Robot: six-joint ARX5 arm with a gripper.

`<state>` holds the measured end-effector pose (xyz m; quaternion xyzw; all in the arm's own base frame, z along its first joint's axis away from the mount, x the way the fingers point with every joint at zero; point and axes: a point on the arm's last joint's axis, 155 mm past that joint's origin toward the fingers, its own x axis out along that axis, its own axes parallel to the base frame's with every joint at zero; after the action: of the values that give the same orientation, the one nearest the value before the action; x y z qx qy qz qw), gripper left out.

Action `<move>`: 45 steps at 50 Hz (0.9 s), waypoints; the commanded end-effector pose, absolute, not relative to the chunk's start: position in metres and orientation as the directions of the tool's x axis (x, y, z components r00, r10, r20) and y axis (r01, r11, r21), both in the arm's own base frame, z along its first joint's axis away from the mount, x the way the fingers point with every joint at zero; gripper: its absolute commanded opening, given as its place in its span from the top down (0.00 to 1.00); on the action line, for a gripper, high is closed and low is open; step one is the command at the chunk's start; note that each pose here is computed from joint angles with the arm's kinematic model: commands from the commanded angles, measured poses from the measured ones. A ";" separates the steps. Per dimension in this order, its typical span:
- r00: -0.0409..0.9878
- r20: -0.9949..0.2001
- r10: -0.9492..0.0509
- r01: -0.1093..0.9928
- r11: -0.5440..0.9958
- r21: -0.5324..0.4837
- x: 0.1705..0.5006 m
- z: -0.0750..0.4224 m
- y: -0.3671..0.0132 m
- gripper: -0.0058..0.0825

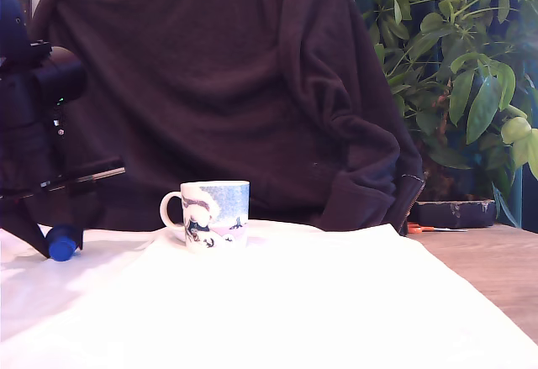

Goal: Pick the blue coffee capsule and place it inside the blue coffee cup

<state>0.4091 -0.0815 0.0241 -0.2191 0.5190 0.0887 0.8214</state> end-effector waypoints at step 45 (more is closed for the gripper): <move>0.479 -0.833 -0.278 0.013 0.951 -0.310 0.448 0.108 -0.153 0.81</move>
<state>0.4479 -0.1280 0.1009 -0.1455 0.5078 -0.0485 0.8477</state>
